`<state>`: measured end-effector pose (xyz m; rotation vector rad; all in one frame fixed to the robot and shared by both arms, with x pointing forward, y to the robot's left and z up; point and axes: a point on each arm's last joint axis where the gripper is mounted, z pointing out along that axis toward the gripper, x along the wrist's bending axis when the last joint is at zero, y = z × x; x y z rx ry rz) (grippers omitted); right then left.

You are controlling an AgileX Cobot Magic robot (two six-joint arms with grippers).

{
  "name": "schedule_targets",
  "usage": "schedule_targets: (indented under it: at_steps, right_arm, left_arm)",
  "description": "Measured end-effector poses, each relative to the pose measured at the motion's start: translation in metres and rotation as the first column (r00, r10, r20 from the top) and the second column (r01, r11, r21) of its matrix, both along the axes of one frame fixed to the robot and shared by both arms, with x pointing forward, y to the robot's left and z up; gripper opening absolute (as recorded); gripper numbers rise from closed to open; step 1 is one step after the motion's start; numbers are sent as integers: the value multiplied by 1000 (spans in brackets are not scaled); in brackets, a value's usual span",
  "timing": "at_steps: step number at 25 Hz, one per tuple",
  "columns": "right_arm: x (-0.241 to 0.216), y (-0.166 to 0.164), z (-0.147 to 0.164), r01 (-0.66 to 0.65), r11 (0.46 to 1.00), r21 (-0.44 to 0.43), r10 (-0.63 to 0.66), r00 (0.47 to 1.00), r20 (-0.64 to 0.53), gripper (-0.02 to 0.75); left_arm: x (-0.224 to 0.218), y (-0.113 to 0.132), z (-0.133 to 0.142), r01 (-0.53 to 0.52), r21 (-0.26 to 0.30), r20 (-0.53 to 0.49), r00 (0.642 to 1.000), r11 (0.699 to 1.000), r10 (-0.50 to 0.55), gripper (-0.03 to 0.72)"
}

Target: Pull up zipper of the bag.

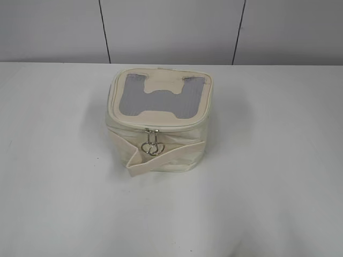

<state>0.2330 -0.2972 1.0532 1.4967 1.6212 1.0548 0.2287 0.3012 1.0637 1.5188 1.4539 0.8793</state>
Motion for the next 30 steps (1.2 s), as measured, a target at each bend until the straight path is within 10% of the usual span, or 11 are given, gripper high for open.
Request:
schedule_targets:
  at_steps: [30]
  right_arm:
    - [0, 0, 0, -1, 1000, 3, 1, 1000, 0, 580]
  left_arm:
    - [0, 1, 0, -6, 19, 3, 1000, 1000, 6, 248]
